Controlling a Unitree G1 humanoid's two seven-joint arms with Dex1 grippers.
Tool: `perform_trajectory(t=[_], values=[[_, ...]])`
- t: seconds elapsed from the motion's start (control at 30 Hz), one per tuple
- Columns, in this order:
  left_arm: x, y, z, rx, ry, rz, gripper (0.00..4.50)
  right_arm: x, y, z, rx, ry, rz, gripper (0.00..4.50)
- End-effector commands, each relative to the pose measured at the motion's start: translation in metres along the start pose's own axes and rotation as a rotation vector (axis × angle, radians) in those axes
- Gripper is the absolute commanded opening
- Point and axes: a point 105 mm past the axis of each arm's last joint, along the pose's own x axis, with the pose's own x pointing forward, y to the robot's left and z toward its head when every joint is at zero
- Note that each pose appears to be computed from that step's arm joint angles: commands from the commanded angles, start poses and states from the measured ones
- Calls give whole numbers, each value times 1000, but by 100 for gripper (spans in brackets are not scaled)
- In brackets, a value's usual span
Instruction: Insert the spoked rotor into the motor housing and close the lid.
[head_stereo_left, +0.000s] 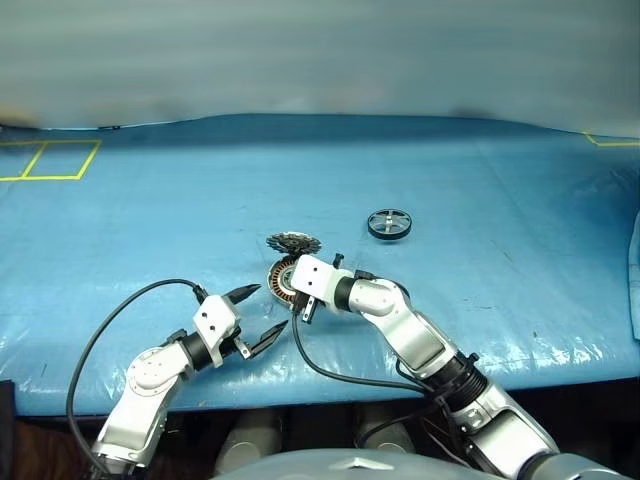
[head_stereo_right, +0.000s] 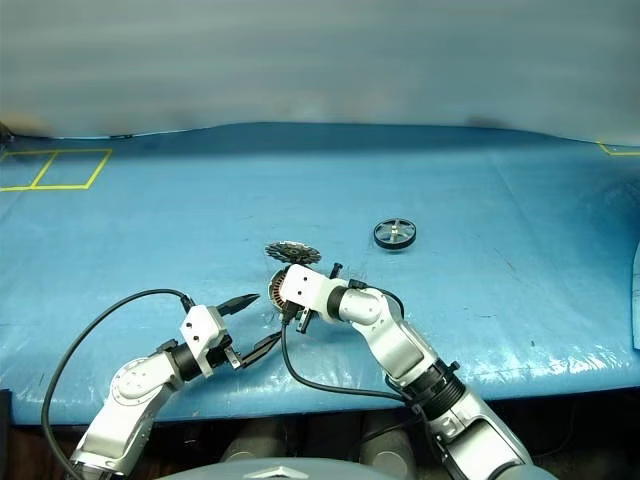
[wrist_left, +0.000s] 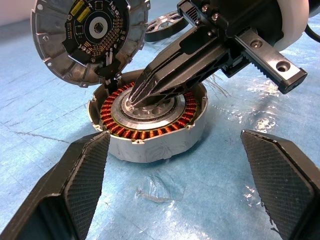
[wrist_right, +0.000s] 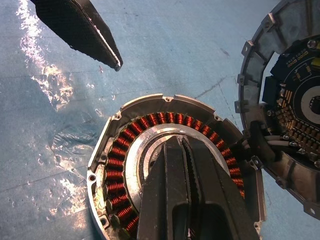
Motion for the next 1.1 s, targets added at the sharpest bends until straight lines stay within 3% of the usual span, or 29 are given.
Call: perform_trajectory(t=[0.03, 0.27, 0.77, 0.8, 1.1], values=[[0, 1, 5, 8, -21, 11, 446, -5, 8, -19, 161, 26, 34, 7], [0, 1, 4, 4, -15, 9, 446, -15, 2, 22, 250, -173, 46, 7], [1, -1, 3, -3, -10, 9, 446, -20, -1, 26, 204, -159, 58, 7], [1, -1, 2, -3, -10, 9, 446, -20, -1, 26, 203, -158, 58, 44], [2, 0, 1, -4, -4, 10, 446, -15, 1, 23, 227, -147, 63, 44]])
